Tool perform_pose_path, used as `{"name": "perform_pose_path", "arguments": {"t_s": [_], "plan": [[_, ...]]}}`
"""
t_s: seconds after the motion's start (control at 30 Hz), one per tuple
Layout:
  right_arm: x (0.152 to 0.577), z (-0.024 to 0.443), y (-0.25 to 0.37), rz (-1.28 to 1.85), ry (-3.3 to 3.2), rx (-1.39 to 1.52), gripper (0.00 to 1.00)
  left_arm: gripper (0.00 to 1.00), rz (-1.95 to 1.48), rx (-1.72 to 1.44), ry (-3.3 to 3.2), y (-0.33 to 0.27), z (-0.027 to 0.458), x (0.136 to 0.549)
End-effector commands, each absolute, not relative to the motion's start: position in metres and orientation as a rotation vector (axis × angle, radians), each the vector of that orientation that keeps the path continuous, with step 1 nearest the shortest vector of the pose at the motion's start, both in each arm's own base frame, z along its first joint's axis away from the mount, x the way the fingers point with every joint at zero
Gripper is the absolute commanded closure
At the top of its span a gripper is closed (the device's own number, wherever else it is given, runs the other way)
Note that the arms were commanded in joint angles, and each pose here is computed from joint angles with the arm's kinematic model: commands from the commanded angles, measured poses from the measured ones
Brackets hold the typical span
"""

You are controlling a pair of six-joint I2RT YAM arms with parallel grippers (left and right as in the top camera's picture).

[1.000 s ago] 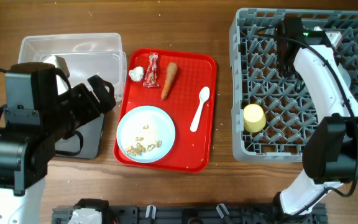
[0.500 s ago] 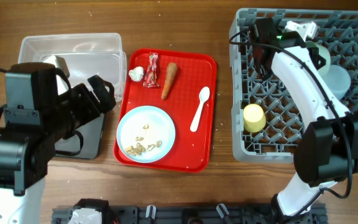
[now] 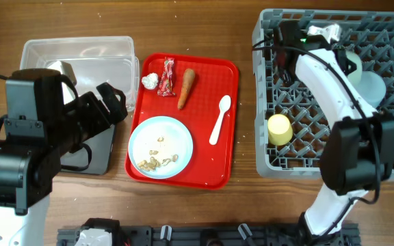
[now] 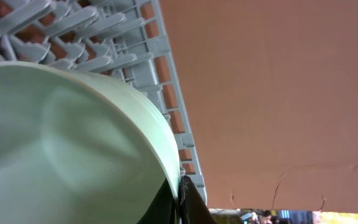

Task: Sort waste into correct bins and load items into the dishwasher rack
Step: 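Lower the mint bowl upside down in the rack and release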

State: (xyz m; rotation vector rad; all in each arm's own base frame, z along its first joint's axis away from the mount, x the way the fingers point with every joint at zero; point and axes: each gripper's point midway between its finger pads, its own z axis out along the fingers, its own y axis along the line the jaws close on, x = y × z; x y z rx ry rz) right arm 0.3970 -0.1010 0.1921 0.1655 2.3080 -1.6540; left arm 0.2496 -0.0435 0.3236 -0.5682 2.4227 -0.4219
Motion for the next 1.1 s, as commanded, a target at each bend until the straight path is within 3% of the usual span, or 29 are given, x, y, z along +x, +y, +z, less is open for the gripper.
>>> {"name": "perform_pose_path", "arguments": {"t_s": [0.0, 0.33, 1.07], "plan": [[0.394, 0.176, -0.103, -1.662, 2.359, 0.136, 0.96, 0.0, -0.418, -0.573, 2.412, -0.041, 0.326, 0.251], [0.376, 0.144, -0.098, -1.626, 2.482, 0.086, 0.96, 0.0, -0.418, -0.573, 2.412, -0.041, 0.326, 0.251], [0.373, 0.127, -0.031, -1.477, 2.574, -0.167, 0.94, 0.0, -0.418, -0.573, 2.412, -0.041, 0.326, 0.251]]}}
